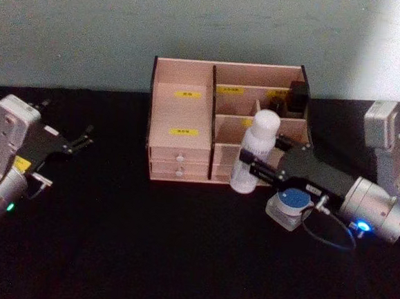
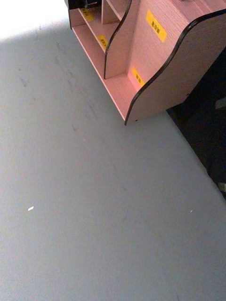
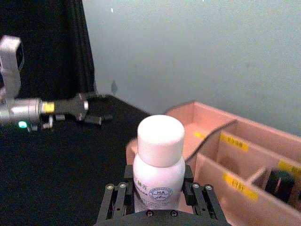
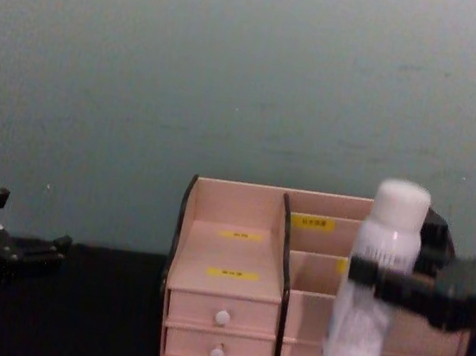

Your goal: Pick up the facial cleanser and watermelon frost from the table and place them into the tiered storage box.

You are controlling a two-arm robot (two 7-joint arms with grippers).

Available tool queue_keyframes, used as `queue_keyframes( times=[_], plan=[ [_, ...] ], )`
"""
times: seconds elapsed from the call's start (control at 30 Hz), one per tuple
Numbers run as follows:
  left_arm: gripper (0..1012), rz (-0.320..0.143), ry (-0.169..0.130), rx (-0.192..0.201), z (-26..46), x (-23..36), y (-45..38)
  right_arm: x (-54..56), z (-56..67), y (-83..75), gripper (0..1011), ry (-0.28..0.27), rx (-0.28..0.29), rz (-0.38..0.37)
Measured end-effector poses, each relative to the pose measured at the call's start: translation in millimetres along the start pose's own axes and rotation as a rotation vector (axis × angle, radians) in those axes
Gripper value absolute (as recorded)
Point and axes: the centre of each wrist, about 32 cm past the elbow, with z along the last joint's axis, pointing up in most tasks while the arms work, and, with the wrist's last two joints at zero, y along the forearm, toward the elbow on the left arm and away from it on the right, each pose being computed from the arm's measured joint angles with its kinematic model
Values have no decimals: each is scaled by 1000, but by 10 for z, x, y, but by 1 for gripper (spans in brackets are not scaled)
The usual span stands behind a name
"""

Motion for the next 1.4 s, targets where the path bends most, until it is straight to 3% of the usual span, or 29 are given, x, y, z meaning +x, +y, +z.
queue_keyframes(
  times=[0.23, 0.47, 0.77, 1.4],
  plan=[
    [1001, 0, 0, 0, 0, 0, 0, 58, 221, 70, 596, -18, 64, -29],
    [1002, 0, 0, 0, 0, 0, 0, 181, 336, 218, 599, -45, 107, -88],
    [1001, 0, 0, 0, 0, 0, 0, 336, 360, 411, 599, -67, 116, -136],
    [1001, 0, 0, 0, 0, 0, 0, 579, 314, 705, 596, -103, 65, -191]
  ],
)
